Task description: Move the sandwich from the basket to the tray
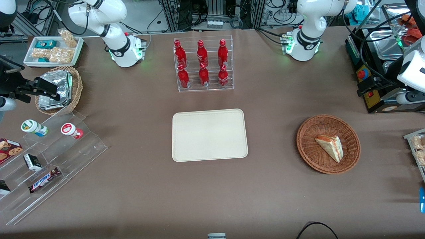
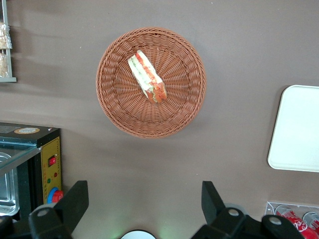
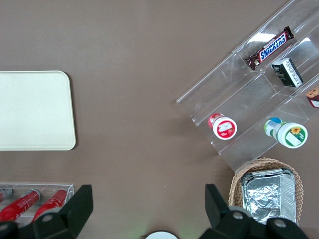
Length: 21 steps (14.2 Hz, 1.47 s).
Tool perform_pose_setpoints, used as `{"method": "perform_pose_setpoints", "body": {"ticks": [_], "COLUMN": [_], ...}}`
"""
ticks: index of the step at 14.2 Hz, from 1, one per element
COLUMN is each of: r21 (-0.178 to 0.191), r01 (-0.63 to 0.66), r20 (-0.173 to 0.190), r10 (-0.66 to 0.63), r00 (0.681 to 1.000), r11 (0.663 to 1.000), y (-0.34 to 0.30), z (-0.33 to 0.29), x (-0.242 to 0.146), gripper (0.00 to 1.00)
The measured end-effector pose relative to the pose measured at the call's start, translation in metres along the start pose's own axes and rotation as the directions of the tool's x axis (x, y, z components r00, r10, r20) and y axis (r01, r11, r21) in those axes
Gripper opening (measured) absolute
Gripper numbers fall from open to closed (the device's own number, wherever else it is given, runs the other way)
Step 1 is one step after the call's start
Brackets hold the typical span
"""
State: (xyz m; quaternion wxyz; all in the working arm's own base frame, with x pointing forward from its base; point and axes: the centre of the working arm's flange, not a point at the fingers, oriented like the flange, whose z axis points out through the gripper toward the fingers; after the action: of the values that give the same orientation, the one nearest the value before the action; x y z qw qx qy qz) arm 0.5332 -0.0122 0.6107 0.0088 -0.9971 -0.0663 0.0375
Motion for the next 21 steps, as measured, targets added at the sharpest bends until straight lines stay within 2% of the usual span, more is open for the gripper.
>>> {"method": "perform_pose_setpoints", "body": {"ticks": [18,21], "r21": [0.001,0.003], "r01": [-0.006,-0.006], "r20": [0.006,0.017], "r10": [0.006,0.006], "r00": [1.000,1.000], "r11": [1.000,1.000], "y": [0.0033,0.0037], "z": [-0.0002,0.0051], "x": [-0.0010,0.0019], "gripper": [1.00,1.00]}}
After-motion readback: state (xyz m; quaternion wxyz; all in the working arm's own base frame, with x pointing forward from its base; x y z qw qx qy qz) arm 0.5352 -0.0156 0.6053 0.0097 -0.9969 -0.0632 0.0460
